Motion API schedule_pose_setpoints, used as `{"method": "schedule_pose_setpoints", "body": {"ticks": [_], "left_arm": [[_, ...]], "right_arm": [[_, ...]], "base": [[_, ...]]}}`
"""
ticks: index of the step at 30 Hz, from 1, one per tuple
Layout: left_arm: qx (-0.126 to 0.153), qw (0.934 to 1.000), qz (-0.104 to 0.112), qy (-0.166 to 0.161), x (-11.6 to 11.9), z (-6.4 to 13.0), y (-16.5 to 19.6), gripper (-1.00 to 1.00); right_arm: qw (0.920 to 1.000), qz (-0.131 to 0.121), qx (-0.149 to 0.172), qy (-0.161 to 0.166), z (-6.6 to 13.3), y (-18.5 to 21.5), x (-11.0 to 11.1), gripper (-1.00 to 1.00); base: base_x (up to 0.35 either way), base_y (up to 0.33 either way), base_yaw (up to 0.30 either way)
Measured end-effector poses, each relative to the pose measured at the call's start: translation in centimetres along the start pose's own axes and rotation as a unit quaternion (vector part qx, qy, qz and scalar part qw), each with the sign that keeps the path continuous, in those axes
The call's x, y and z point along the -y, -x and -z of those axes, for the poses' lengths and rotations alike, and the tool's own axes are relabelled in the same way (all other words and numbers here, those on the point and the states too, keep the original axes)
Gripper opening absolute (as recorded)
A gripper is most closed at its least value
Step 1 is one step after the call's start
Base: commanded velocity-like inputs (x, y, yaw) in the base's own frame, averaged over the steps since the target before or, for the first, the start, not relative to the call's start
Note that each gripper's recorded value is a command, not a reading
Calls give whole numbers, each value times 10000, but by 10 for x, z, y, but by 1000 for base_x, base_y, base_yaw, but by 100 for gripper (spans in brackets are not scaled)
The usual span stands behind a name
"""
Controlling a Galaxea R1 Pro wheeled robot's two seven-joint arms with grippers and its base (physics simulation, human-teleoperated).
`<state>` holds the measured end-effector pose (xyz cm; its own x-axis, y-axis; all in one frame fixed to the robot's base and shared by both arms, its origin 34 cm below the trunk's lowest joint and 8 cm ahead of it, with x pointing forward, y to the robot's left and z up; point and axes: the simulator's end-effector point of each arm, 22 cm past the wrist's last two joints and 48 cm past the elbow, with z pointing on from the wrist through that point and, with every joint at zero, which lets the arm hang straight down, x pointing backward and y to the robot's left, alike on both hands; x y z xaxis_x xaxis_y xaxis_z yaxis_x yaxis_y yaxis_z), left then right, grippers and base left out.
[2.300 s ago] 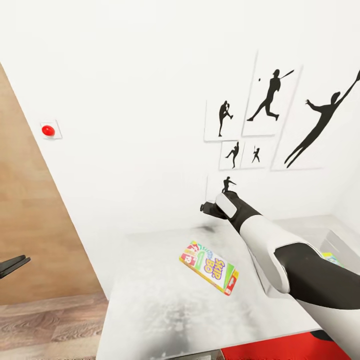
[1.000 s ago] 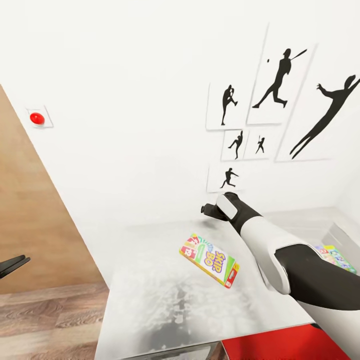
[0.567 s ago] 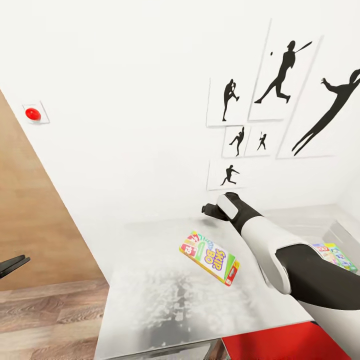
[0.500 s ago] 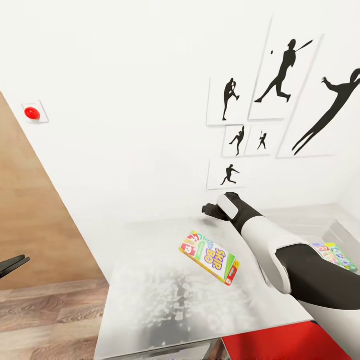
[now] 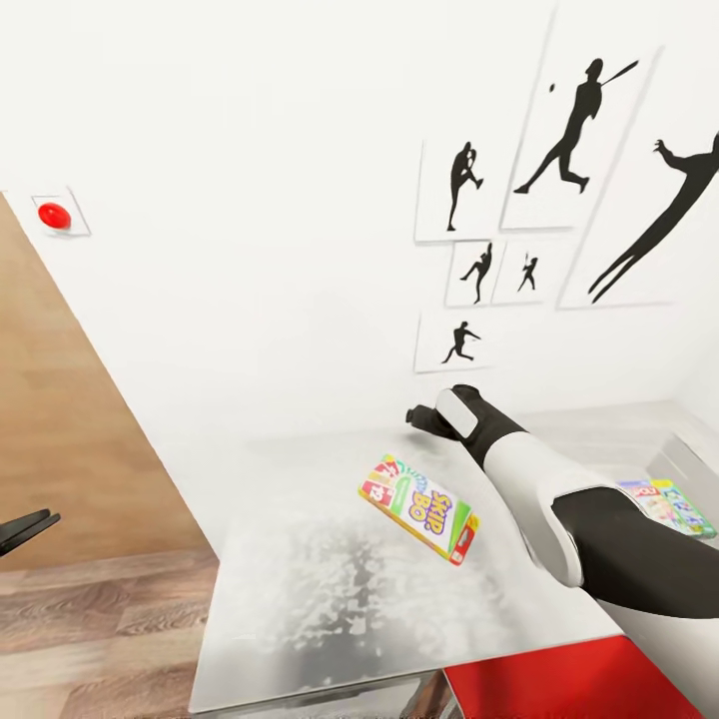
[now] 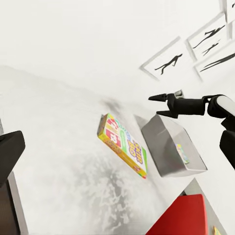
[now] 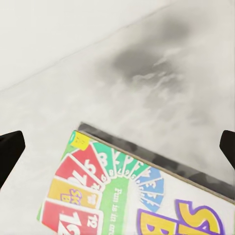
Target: Put all the toys in the child's room - the three board games (two on the bed and one on the table), the two jigsaw puzzles on the table, and the tennis ball on the table - inside the toy box on the table in the child's room.
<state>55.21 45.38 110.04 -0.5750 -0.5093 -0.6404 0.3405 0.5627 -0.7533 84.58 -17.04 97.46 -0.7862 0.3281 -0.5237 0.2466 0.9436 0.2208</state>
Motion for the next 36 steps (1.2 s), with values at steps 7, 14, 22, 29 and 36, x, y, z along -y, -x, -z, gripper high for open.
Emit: {"method": "schedule_pose_setpoints", "body": {"ticks": [7, 14, 22, 29, 36], "left_arm": [[-43, 10000, 38, 26, -4, -2, -3, 100], [-65, 9999, 75, 57, -8, -3, -5, 100], [-99, 9998, 118, 90, -13, -5, -8, 100], [-131, 9997, 154, 120, -17, -6, -11, 100], [-166, 9996, 191, 148, -21, -8, -14, 100]], "right_arm": [[10000, -46, 35, -14, -7, -1, 1, 100], [10000, -55, -9, -37, -13, -5, 4, 100], [9999, -64, -76, -60, -21, -11, 7, 100], [9999, -67, -131, -80, -28, -16, 9, 100], [9998, -71, -183, -103, -34, -21, 11, 100]], "base": [[0, 192, 0], [0, 86, 0], [0, 13, 0], [0, 2, 0], [0, 25, 0]]}}
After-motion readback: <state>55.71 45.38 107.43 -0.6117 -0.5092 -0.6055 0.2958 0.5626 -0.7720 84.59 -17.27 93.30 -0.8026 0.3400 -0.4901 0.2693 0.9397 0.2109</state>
